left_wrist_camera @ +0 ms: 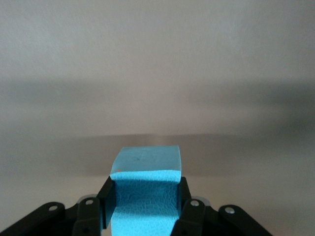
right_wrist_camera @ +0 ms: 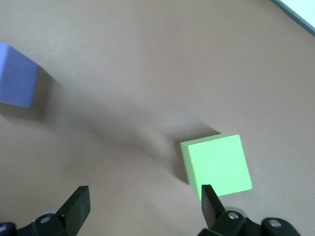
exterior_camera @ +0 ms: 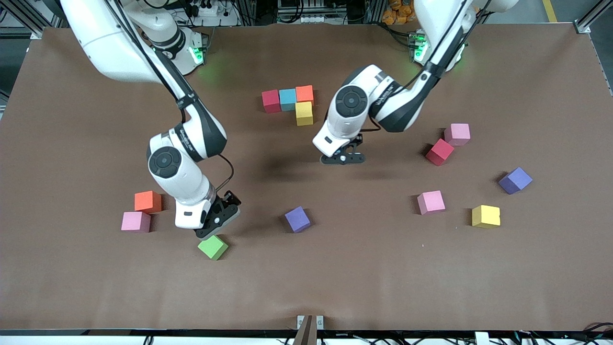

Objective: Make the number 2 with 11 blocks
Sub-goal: 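Reach the right gripper to the green cube while the left gripper carries cyan, then grasp and lift the green cube with the right gripper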

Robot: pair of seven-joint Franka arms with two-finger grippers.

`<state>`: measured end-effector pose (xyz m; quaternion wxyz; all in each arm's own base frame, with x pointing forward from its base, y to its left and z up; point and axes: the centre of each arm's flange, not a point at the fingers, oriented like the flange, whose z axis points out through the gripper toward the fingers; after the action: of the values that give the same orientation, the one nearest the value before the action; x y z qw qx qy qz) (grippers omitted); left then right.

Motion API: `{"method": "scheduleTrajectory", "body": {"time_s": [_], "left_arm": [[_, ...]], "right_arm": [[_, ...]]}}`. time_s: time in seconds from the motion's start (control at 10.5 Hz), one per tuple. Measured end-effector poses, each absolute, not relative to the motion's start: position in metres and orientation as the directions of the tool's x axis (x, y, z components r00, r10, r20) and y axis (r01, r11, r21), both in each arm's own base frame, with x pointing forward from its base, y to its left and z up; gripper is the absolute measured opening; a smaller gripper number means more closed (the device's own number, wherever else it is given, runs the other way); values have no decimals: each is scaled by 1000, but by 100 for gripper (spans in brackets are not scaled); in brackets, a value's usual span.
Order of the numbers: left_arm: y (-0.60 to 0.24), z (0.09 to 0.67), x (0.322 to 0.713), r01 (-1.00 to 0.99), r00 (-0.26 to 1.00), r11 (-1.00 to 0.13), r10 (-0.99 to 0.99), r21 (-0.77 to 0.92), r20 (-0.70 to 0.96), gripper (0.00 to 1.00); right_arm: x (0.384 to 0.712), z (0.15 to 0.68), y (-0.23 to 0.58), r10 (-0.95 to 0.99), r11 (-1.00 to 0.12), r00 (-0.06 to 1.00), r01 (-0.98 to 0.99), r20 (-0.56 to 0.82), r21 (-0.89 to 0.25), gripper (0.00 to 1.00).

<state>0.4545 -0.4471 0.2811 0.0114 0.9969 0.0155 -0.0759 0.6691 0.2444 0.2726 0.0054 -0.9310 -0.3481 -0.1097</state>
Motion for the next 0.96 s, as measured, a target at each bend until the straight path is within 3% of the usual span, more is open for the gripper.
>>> {"method": "scheduleTrajectory", "body": {"time_s": [0.96], "left_arm": [[-505, 247, 394, -79, 983, -997, -80, 13, -167, 53]], "right_arm": [[719, 215, 207, 704, -707, 680, 698, 206, 114, 100]]}}
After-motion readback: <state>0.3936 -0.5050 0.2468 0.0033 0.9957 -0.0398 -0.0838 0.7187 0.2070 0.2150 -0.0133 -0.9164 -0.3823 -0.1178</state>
